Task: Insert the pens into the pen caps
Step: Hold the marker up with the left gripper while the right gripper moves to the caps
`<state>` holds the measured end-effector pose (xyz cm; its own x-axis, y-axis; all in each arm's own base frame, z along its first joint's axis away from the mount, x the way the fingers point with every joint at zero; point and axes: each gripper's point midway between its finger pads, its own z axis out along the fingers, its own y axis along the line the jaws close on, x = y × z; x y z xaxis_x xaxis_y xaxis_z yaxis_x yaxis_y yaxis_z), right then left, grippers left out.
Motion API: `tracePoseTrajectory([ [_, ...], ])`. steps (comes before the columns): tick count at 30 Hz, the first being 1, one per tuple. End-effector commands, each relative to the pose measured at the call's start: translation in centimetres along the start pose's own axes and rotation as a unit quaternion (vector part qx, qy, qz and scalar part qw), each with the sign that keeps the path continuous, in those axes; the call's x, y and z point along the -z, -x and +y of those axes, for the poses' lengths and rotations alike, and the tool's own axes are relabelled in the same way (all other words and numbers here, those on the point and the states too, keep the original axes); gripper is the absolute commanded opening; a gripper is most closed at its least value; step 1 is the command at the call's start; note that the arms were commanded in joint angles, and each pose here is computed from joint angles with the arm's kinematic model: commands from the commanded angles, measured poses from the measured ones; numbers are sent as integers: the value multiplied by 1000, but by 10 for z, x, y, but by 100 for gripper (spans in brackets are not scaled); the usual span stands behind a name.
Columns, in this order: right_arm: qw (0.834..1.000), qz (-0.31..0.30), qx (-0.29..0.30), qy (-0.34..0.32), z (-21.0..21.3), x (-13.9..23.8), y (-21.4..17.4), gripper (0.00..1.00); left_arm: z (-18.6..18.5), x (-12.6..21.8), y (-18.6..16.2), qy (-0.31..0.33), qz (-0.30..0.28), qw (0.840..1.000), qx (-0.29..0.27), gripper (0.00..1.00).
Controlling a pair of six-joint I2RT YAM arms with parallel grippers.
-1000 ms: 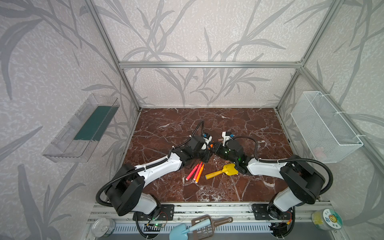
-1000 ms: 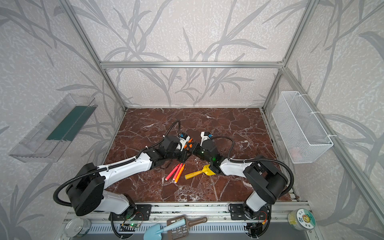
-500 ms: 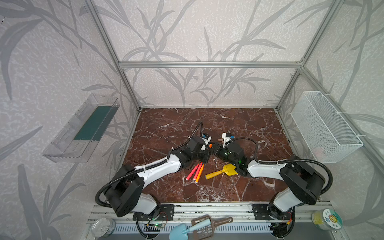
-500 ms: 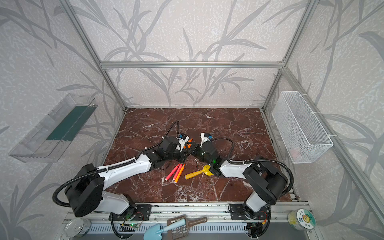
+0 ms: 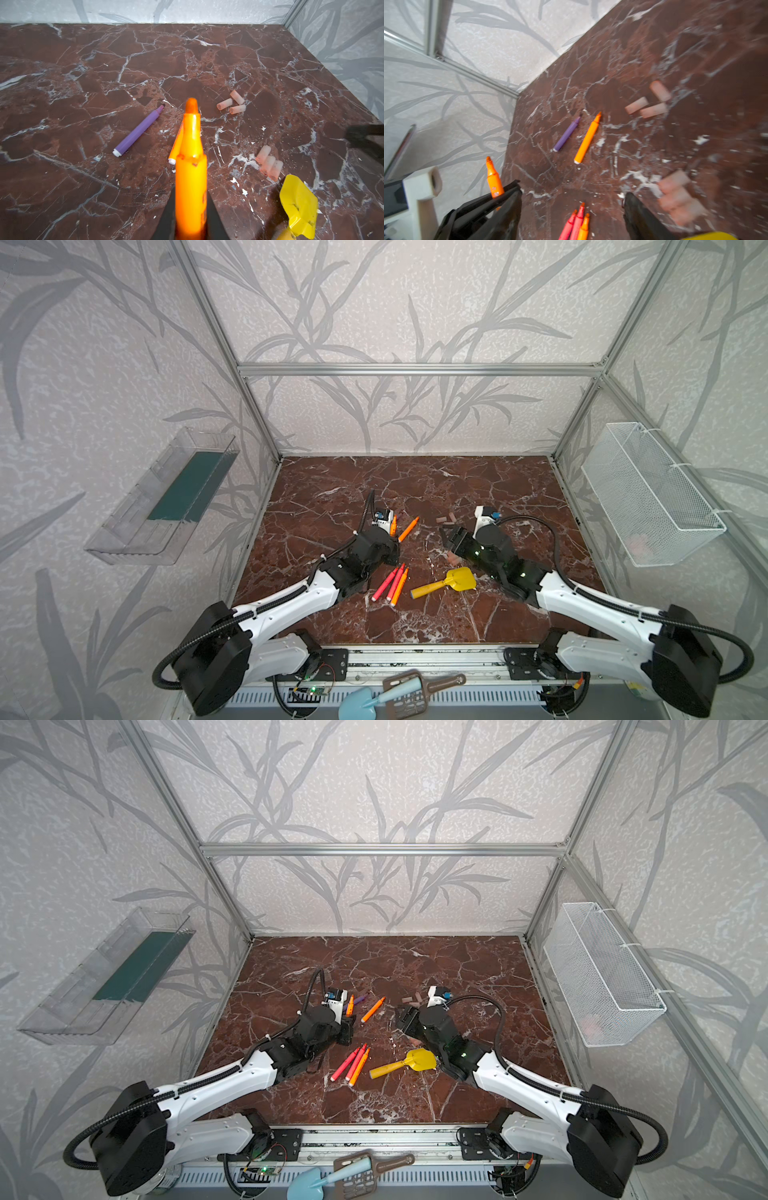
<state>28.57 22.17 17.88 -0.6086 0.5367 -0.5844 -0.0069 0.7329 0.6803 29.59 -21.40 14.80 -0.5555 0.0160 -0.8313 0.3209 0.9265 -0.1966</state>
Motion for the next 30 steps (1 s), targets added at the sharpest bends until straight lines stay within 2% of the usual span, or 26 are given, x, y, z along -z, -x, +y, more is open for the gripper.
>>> tracePoseTrajectory([
  [1,987,-23,73,-141,-62,22,7,74,1,2,14,7,-16,1000,2,0],
  [5,982,-12,84,-167,-80,23,0,69,6,4,15,9,-16,1000,6,0],
  [11,978,47,82,-187,-97,-4,-26,61,2,5,13,-9,-9,1000,6,0],
  [17,965,95,85,-229,-111,-26,-46,53,-2,7,14,-20,-6,1000,0,0],
  [24,963,110,92,-227,-107,-48,-52,53,-2,9,15,-22,-10,1000,-2,0],
  [30,956,126,91,-248,-114,-54,-59,42,-3,8,15,-22,-8,1000,-4,0],
])
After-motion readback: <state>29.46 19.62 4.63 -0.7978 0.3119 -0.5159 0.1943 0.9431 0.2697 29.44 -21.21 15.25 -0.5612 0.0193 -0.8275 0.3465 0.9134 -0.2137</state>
